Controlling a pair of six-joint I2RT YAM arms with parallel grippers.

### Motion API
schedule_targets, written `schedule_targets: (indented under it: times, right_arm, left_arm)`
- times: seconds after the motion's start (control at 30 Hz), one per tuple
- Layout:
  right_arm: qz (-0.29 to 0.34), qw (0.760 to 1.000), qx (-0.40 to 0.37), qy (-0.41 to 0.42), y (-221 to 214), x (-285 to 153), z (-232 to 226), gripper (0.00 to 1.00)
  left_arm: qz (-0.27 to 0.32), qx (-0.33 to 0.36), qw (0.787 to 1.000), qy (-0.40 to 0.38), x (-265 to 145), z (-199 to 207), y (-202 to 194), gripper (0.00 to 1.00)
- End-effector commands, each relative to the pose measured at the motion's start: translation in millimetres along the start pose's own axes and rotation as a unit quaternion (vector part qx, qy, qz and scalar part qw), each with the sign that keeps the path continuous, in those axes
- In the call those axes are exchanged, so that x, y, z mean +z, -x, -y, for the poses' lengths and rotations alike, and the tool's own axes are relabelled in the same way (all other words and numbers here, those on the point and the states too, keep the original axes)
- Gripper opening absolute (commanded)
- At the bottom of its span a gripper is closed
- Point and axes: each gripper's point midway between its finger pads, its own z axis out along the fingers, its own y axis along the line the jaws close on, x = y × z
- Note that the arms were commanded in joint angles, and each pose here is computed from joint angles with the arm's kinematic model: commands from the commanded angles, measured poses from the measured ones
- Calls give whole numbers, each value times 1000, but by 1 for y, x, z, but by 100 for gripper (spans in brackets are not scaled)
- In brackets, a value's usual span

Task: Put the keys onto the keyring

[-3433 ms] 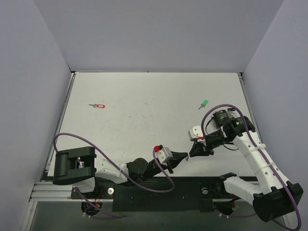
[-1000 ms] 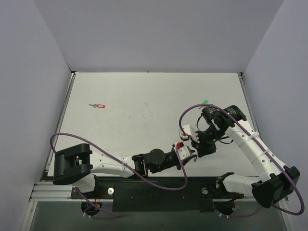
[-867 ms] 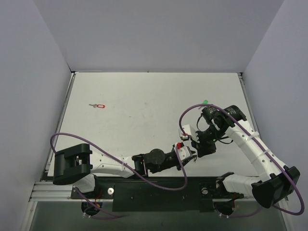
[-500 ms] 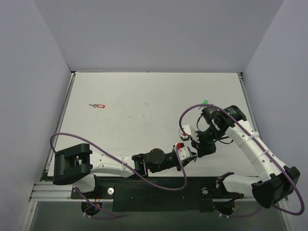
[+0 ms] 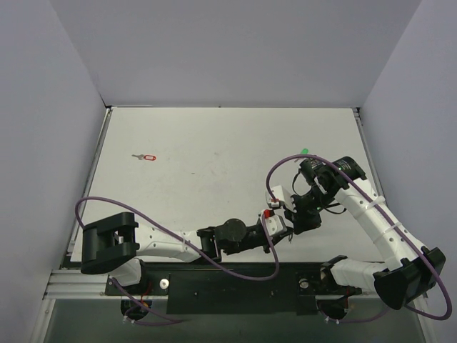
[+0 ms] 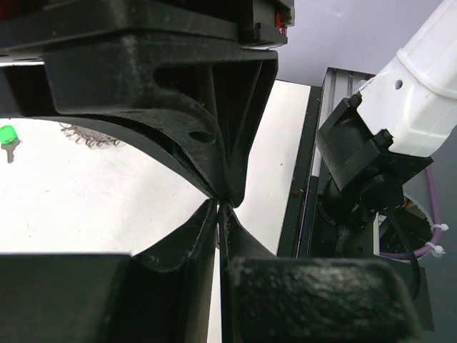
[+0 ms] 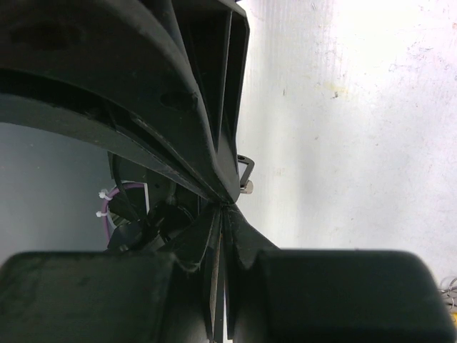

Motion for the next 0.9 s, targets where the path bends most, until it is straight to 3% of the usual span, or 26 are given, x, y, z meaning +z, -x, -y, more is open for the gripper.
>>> schedule_targets:
  times: [0.0, 0.4, 0.5, 0.63, 0.87]
  right_arm:
    - [6, 1000, 1, 21, 0, -1, -16, 0]
    - [6, 1000, 0, 20, 0, -1, -16, 0]
    - [7, 1000, -1, 21, 0, -1, -16, 0]
    - [7, 1000, 0, 22, 0, 0, -16, 0]
    - [20, 1000, 3, 9, 5, -2, -14, 0]
  left_arm:
    - [23, -12, 1000, -9, 9, 4, 20, 16]
    - [19, -15, 1000, -2, 7, 1, 19, 23]
    - [18, -14, 1000, -7, 8, 2, 19, 18]
    - [17, -17, 1000, -15, 10, 3, 19, 0]
    - [47, -32, 998, -6, 2, 0, 30, 0]
